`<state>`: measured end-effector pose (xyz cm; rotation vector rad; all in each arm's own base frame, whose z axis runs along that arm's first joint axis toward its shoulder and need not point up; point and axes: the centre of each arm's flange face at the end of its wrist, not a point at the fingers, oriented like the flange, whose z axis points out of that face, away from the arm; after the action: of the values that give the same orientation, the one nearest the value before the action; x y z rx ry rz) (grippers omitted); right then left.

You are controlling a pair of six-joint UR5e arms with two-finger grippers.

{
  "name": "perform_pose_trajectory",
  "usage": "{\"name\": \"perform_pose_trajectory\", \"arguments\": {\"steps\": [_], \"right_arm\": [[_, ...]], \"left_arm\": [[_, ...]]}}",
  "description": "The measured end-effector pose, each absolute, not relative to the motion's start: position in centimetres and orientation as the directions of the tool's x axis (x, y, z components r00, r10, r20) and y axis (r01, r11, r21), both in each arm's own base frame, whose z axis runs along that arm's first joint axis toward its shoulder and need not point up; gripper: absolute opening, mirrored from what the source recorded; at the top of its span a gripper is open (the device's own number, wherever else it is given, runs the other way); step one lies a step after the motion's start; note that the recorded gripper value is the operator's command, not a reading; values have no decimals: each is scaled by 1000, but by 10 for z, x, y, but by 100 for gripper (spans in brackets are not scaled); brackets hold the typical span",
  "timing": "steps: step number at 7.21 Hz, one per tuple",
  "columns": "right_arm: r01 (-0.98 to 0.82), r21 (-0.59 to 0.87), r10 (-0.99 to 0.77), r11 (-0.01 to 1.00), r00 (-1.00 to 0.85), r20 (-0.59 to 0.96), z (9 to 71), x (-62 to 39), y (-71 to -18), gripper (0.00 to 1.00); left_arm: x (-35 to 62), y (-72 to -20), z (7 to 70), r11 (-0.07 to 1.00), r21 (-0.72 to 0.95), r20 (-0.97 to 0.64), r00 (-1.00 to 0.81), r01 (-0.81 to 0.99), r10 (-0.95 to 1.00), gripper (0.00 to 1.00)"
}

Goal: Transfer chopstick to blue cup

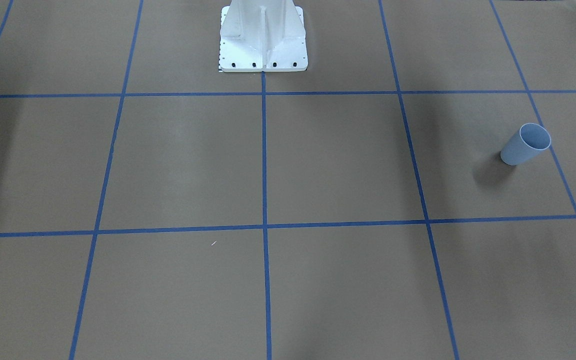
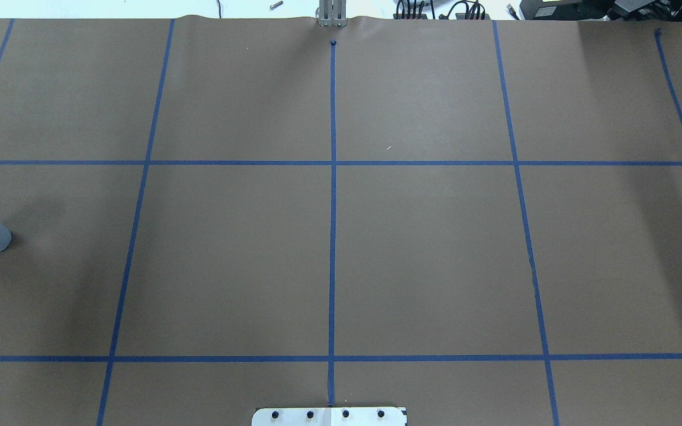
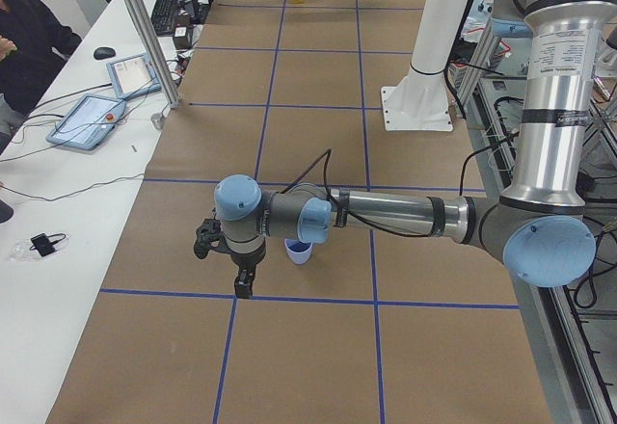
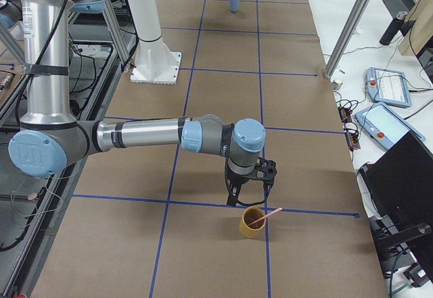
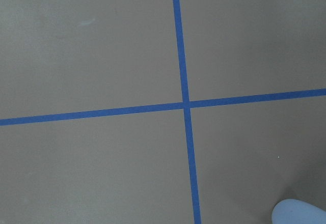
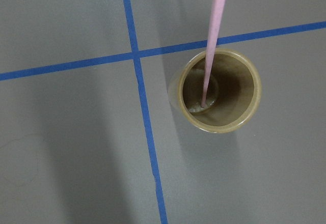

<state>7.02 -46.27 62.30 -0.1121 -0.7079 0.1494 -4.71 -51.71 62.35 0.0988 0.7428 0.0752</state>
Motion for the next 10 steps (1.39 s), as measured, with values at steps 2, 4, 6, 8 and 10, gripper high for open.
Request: {"name": "perform_pose_trajectory", "arguments": {"steps": [2,4,6,8,10], "right_arm": [[-98,-145,169,985,748,641,619,70,-463,100],[-97,-140,165,985,748,643,617,70,-464,100],[-97,-139,164,986,747,644,616,70,-464,100],[-96,-140,164,986,747,644,617,70,-464,100],[-96,-140,165,985,746,645,617,70,-464,100]], "left_arm": [[-47,-516,625,993,113,-671,734,-33,101,98],[-47,-514,628,994,107,-671,735,-34,98,98],[-47,-513,631,994,103,-671,736,-34,95,98],[-47,-516,625,993,113,-670,736,-34,102,98],[-47,-519,620,992,124,-670,735,-32,107,98]]}}
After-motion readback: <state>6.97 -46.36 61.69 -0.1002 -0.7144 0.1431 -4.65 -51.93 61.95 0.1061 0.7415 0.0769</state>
